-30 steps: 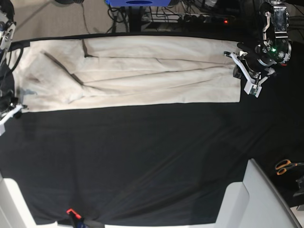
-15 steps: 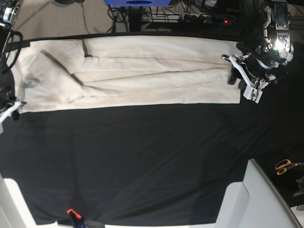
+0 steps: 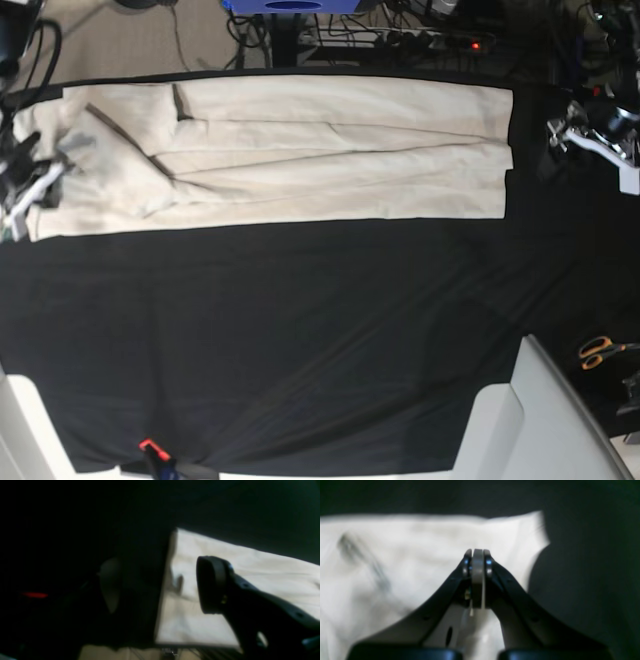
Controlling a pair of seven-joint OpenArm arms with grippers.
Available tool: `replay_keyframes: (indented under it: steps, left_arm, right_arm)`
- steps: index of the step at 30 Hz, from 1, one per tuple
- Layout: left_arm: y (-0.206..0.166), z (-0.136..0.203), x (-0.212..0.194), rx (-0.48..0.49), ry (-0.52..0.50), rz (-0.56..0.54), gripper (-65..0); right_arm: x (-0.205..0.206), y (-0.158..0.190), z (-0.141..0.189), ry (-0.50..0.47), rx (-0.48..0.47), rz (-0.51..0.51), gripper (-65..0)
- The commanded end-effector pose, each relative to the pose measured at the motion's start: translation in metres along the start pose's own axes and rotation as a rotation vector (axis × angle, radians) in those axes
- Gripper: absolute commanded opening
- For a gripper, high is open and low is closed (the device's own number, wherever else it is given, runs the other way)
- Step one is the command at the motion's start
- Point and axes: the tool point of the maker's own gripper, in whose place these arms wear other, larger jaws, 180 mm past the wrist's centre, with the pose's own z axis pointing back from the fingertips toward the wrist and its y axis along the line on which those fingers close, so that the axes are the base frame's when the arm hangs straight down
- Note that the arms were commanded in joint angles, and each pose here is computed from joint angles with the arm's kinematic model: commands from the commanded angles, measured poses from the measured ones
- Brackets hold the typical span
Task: Fold the T-shirt properly
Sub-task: 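Pull the folded shirt strip taut with both grippers, adjusting the corners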
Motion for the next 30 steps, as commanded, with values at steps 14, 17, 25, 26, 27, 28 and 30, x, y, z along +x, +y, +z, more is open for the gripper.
replay_keyframes:
  steps: [14, 17, 25, 26, 27, 28, 30]
  left_arm:
    - [0.014, -0.053, -0.059, -0.052, 0.146, 0.052, -5.1]
    - [0.008, -0.058, -0.059, -0.066, 0.137, 0.063, -5.1]
    - [-0.005, -0.064, -0.070, -0.088, 0.141, 0.095, -5.1]
    - [-0.006, -0.064, -0.072, -0.089, 0.144, 0.098, -5.1]
    - [-0.009, -0.066, -0.075, -0.097, 0.154, 0.094, -5.1]
    - [-0.017, -0.069, -0.079, -0.117, 0.174, 0.081, -5.1]
    - [-0.026, -0.073, -0.083, -0.141, 0.196, 0.063, -5.1]
  right_arm:
    - [-0.008, 0.006, 0.014, -0.018, 0.000, 0.020, -65.0]
    - [-0.009, 0.006, 0.014, -0.016, 0.001, 0.020, -65.0]
    - [-0.008, 0.006, 0.014, -0.019, 0.000, 0.020, -65.0]
    - [-0.008, 0.006, 0.014, -0.019, 0.000, 0.020, -65.0]
    - [-0.008, 0.006, 0.014, -0.019, 0.000, 0.020, -65.0]
    - [-0.007, 0.006, 0.013, -0.021, 0.000, 0.020, -65.0]
    - [-0.007, 0.006, 0.013, -0.021, 0.000, 0.020, -65.0]
